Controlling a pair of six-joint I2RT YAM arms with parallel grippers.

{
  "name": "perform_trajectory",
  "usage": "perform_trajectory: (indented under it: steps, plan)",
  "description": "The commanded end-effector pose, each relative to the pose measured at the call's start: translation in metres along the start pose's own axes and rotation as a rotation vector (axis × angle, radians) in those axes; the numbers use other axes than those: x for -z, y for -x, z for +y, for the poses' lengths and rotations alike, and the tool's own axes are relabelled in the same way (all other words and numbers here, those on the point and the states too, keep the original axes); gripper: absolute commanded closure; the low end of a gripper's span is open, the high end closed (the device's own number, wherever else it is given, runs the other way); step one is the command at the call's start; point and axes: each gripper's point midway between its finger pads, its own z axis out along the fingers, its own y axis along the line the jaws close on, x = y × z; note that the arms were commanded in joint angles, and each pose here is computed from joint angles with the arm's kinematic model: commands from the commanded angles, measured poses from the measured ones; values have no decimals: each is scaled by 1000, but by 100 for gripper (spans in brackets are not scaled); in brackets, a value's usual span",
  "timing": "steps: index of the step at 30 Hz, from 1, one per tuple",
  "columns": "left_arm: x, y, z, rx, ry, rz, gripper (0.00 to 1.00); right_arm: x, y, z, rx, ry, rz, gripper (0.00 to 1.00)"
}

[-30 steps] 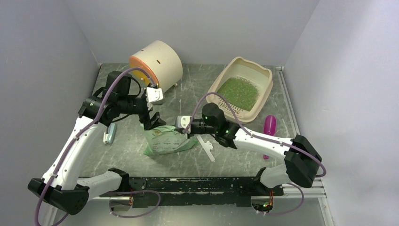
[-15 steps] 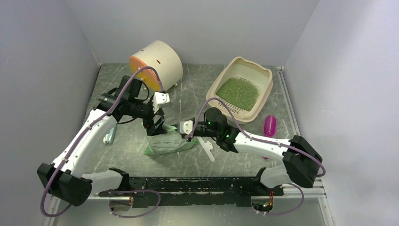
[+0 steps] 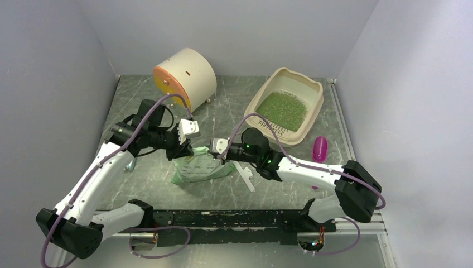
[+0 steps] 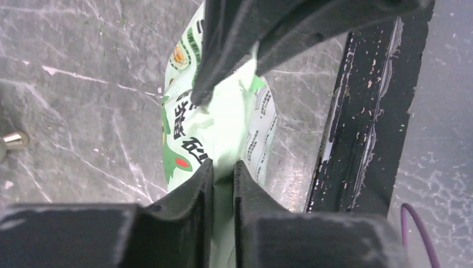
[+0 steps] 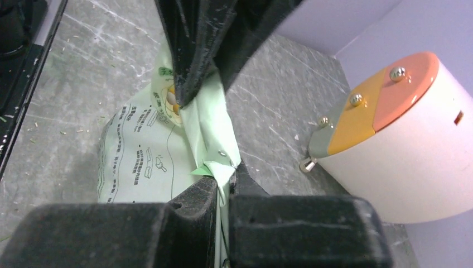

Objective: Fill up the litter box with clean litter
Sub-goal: Open the cat litter bag at the center of the board.

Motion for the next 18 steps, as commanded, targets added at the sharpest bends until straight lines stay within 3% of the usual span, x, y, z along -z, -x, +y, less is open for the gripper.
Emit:
perform_trajectory:
  steps: [1, 4, 6, 8, 11, 15, 18]
  plan:
    - [-4, -7, 7, 6, 41, 20, 94, 10, 69, -75, 7, -267, -175, 100]
    - [-10, -9, 17, 27, 53, 44, 95, 12, 74, -74, -20, -255, -168, 93]
    - [-13, -7, 22, 26, 51, 49, 95, 15, 73, -77, -55, -271, -146, 83]
    - [-13, -2, 29, 23, 78, 47, 95, 19, 68, -78, -68, -273, -109, 81]
    - [-6, 7, 49, 2, 182, 41, 95, 24, 62, -75, -99, -257, -52, 58]
    - [17, 34, 69, -76, 339, -39, 95, 46, 56, -93, -232, -383, -9, 30]
    - [32, 61, 63, -183, 361, -148, 95, 67, 52, -113, -364, -482, 10, 20]
